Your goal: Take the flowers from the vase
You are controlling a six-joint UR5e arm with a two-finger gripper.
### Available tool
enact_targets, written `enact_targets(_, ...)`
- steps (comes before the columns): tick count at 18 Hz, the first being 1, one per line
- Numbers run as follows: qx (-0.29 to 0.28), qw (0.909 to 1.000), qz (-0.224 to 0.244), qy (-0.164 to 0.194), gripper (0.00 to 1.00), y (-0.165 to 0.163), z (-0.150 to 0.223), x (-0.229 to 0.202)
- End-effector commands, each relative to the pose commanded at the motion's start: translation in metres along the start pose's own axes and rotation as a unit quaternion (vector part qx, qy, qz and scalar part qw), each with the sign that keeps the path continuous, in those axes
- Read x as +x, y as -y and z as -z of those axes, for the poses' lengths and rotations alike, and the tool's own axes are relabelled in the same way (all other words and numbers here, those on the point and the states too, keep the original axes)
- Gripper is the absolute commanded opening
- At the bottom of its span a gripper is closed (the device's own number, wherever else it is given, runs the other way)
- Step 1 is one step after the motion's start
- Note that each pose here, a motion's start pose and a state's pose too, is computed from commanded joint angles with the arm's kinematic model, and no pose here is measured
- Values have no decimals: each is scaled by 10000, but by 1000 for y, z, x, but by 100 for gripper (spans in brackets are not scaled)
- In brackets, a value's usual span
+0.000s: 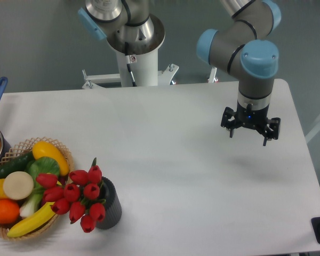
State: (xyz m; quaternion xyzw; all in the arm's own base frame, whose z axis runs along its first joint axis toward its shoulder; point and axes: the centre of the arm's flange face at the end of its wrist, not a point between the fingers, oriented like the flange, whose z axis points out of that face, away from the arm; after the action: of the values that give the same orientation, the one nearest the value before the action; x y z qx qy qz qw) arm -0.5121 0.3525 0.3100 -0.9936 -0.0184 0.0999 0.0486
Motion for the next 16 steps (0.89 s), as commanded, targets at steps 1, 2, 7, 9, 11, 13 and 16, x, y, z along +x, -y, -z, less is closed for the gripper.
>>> enact_targets(1,-13,10000,31,-11,100,0,-2,0)
enact_targets(2,-6,10000,46,-14,100,0,-2,0)
enact_targets(7,691,9969,290,233,100,14,0,8)
enact_targets(9,942,9937,516,310,100,29,8,13)
enact_targets(11,1115,9926,357,324,100,53,16,23)
enact_targets(13,1532,9879,193,174,100,74,19,30)
enact_targets(16,2106,9774,-74,157,100,100,16,43)
